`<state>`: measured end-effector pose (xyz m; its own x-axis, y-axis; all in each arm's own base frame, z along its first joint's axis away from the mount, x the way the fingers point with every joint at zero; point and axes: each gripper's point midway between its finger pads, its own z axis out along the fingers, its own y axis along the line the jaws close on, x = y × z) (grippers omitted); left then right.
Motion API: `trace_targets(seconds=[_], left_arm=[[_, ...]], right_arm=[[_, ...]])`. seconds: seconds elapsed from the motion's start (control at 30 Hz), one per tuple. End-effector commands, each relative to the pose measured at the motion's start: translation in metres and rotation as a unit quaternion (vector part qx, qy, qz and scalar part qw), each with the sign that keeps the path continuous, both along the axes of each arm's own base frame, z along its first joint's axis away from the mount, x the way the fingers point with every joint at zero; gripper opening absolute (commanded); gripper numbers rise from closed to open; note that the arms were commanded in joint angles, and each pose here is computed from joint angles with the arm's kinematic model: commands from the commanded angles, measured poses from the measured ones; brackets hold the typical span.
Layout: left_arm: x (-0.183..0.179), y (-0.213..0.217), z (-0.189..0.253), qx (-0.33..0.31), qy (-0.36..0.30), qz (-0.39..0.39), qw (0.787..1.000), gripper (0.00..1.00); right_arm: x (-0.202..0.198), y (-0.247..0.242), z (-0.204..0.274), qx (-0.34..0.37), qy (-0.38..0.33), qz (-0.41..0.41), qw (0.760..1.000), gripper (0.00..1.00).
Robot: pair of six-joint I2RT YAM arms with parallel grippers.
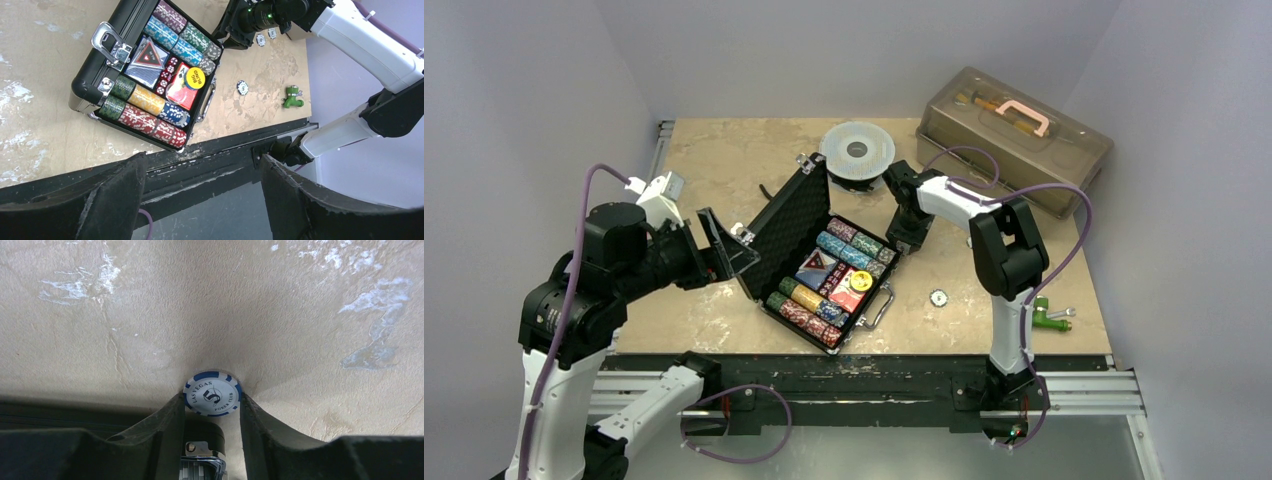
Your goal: Pack up texas hold em set
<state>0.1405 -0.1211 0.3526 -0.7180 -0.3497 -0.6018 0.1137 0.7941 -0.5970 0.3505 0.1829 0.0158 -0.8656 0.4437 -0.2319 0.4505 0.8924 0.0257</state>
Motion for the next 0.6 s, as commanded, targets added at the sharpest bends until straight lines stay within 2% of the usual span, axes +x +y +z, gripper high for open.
trace_targets(seconds=[0.0,0.33,0.57], left_arm=[[-0.002,0.002,0.001,0.003,-0.007,0.001,1.0,0.8],[-0.006,0.004,-0.002,0.001,-0.004,0.007,1.0,0.8],[-0.003,0.0,-0.002,0.0,0.001,-0.001,1.0,0.8]], right_arm=[[-0.028,-0.007,-0.028,-0.018,0.067,-0.007,0.998,0.35],[-0.031,-0.045,-0.024,-0.034,0.057,-0.02,0.998,0.26],[-0.042,-0.068,-0.019,-0.047,0.047,0.008,0.998,0.24]])
